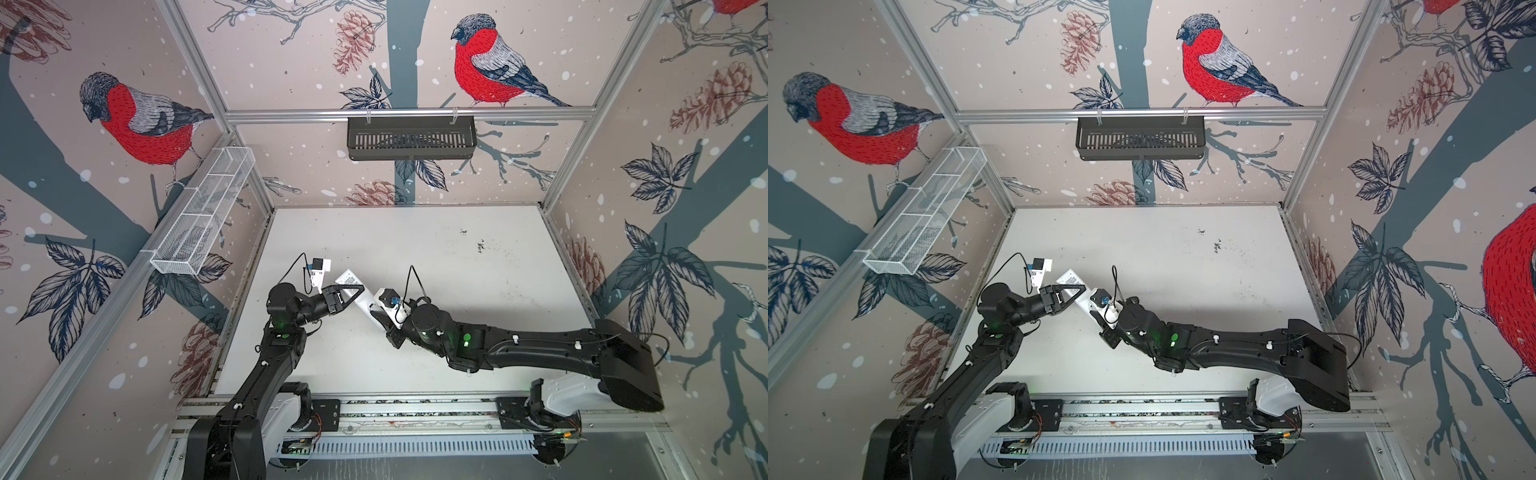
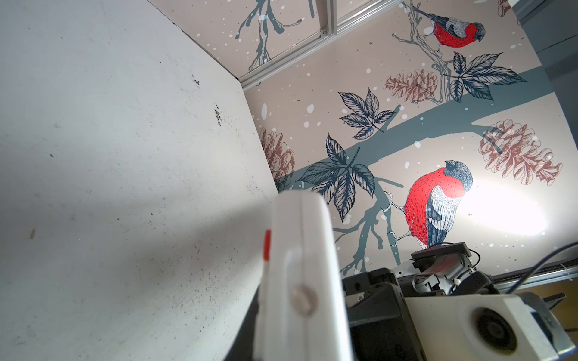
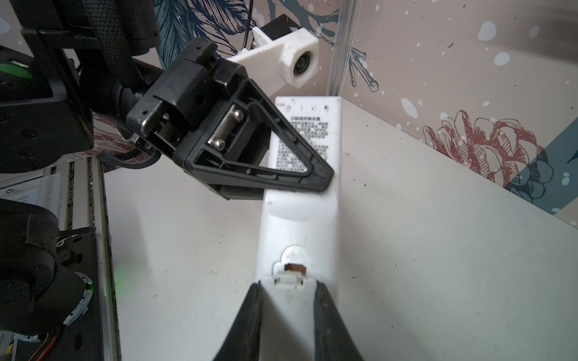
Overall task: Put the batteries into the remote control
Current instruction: 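Press the cover onto the compartment with the right gripper and release, then grasp the remote with the right gripper while the left gripper holds it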
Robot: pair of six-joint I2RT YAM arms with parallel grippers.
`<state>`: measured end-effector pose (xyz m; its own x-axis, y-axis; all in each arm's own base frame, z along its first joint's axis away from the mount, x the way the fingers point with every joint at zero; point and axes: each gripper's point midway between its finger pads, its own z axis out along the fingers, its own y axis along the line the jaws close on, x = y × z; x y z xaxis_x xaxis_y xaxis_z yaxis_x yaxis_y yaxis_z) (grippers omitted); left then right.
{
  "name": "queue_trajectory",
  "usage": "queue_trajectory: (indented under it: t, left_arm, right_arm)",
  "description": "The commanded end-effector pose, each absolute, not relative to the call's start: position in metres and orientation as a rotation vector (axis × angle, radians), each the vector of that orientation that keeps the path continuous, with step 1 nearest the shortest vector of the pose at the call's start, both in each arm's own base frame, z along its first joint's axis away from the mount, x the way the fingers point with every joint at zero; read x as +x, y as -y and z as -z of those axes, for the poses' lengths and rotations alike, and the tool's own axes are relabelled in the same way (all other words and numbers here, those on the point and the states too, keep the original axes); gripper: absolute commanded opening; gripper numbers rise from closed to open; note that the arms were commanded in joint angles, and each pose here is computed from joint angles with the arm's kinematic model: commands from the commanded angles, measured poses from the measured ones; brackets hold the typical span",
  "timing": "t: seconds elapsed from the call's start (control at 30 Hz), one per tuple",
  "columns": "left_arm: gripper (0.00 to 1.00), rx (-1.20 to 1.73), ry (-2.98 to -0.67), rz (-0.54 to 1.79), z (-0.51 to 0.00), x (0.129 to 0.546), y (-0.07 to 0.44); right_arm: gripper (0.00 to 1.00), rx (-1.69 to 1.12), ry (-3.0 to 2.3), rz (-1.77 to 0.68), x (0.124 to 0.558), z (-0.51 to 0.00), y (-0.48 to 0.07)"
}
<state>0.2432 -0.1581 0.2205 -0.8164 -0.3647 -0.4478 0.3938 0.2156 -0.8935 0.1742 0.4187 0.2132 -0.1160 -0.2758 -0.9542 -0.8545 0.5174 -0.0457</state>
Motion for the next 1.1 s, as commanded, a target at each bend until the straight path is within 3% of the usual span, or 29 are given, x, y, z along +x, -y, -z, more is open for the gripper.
queue_trajectory:
  t: [0.0, 0.37, 0.57, 0.87, 1.07]
  left_arm:
    - [0.0, 0.083, -1.851, 1.652, -0.233, 0.242, 0.158]
    - [0.0, 0.081, -1.854, 1.651, -0.233, 0.243, 0.158]
    - [0.0, 0.082, -1.858, 1.65, -0.232, 0.242, 0.158]
    - [0.0, 0.206, -1.789, 1.636, -0.245, 0.229, 0.164]
    - [0.0, 0.32, -1.718, 1.641, -0.258, 0.211, 0.176]
  right_arm:
    - [0.21, -1.053, -1.727, -0.59, 0.171, -0.187, -0.411]
    - [0.4, -1.012, -1.746, -0.564, 0.178, -0.189, -0.409]
    - [0.59, -0.994, -1.733, -0.603, 0.173, -0.203, -0.402]
    - [0.93, -0.913, -1.729, -0.926, 0.172, -0.238, -0.371]
    - [0.99, -0.991, -1.772, -1.187, 0.168, -0.24, -0.365]
